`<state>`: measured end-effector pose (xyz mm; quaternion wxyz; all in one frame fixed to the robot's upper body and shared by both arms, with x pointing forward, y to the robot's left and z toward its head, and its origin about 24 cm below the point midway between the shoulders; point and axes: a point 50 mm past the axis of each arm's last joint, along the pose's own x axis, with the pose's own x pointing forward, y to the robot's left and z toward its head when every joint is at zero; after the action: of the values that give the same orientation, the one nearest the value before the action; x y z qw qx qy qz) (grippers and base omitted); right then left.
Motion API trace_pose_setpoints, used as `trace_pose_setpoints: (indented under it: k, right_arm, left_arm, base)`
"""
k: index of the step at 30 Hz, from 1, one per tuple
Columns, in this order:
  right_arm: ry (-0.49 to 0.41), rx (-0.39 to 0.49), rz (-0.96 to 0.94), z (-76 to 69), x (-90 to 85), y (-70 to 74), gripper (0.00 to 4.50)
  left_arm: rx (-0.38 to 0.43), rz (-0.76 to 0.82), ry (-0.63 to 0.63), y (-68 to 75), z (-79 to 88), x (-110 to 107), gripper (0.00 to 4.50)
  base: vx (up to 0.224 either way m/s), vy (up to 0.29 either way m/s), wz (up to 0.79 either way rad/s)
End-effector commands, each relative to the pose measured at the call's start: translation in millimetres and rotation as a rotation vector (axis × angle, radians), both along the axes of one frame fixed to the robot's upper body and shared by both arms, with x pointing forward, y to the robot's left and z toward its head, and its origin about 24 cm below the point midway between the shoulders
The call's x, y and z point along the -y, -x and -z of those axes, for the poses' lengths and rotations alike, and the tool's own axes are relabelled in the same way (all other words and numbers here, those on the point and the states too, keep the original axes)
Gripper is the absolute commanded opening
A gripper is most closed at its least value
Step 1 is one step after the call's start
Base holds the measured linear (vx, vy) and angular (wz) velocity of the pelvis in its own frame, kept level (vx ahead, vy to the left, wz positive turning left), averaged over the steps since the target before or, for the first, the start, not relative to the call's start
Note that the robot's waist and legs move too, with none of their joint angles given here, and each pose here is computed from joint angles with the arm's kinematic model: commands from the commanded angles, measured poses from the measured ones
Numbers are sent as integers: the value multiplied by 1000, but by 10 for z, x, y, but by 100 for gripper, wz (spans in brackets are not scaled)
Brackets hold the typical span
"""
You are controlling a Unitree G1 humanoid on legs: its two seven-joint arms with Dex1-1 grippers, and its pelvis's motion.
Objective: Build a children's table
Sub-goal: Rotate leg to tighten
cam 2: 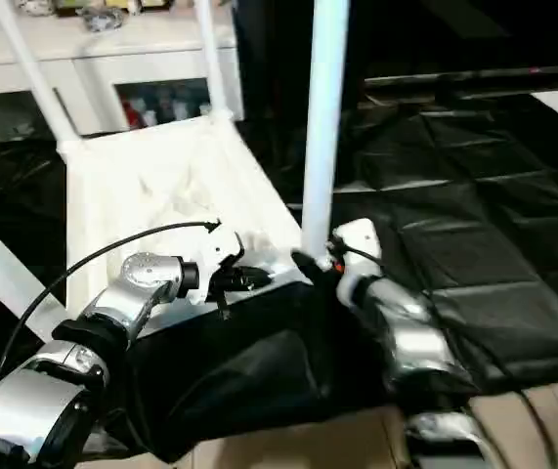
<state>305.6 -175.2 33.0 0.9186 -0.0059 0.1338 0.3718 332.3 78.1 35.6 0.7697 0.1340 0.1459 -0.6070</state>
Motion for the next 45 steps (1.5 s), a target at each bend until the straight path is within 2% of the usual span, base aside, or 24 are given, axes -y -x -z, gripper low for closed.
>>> trace_pose_setpoints:
  k: [1,3,6,7,9,10,12,17,21,24,25,28,30,32,35,36,37,38,41,43,45]
  right_arm:
    - [-42,-31,-312,-31,-278,162,348]
    - [-20,-35,-355,-81,-121,214,348]
    - [28,-68,-394,-210,286,318,348]
    - [28,-68,-394,-210,286,318,348]
    - [43,-74,-390,-290,455,348,348]
    - [43,-74,-390,-290,455,348,348]
    - [55,-69,-371,-408,651,379,348]
    - [49,-39,-281,-576,867,362,348]
    - [44,-11,-209,-608,898,355,348]
    - [41,-5,-162,-581,858,341,348]
    - [38,-6,-142,-564,836,341,353]
    - [17,2,100,-393,704,257,354]
    - [13,9,218,-333,700,232,354]
    - [9,29,285,-315,695,235,354]
    - [-19,65,371,-325,650,259,354]
    - [-50,102,415,-358,590,270,371]
    - [-55,110,423,-365,576,273,371]
    - [-70,137,450,-389,533,284,387]
    - [-93,158,501,-392,498,320,408]
    - [-126,174,540,-382,456,372,420]
    - [-158,188,534,-335,353,505,442]
  left_arm:
    - [30,160,-36,45,-69,145,0]
    - [25,180,-51,43,-73,85,0]
    - [-5,251,-65,62,-92,-43,0]
    - [-5,251,-65,62,-92,-43,0]
    - [-21,291,-61,79,-104,-91,0]
    - [-21,291,-61,79,-104,-91,0]
    - [-20,316,-65,91,-111,-140,0]
    - [-36,338,-34,129,-110,-166,0]
    - [-8,301,24,125,-146,-167,0]
    - [17,259,80,96,-208,-176,0]
    - [26,242,107,87,-237,-183,27]
    - [88,38,272,20,-380,-288,55]
    - [153,-103,303,-28,-417,-386,84]
    - [233,-241,329,-76,-455,-475,91]
    - [290,-442,358,-96,-477,-606,119]
    - [311,-556,390,-69,-472,-661,126]
    - [316,-583,400,-59,-472,-669,126]
    - [334,-676,431,-21,-473,-700,139]
    - [330,-777,455,54,-440,-709,167]
    - [303,-845,467,158,-367,-725,173]
    - [360,-948,496,383,-293,-781,207]
  base:
    - [0,0,0]
    - [27,-2,2]
    - [0,0,0]
    - [0,0,0]
    - [0,0,0]
    - [0,0,0]
    - [0,0,0]
    - [0,0,0]
    - [0,0,0]
    - [0,0,0]
    - [0,0,0]
    - [0,0,0]
    - [0,0,0]
    - [0,0,0]
    - [0,0,0]
    - [0,0,0]
    - [0,0,0]
    - [0,0,0]
    - [0,0,0]
    - [0,0,0]
    - [0,0,0]
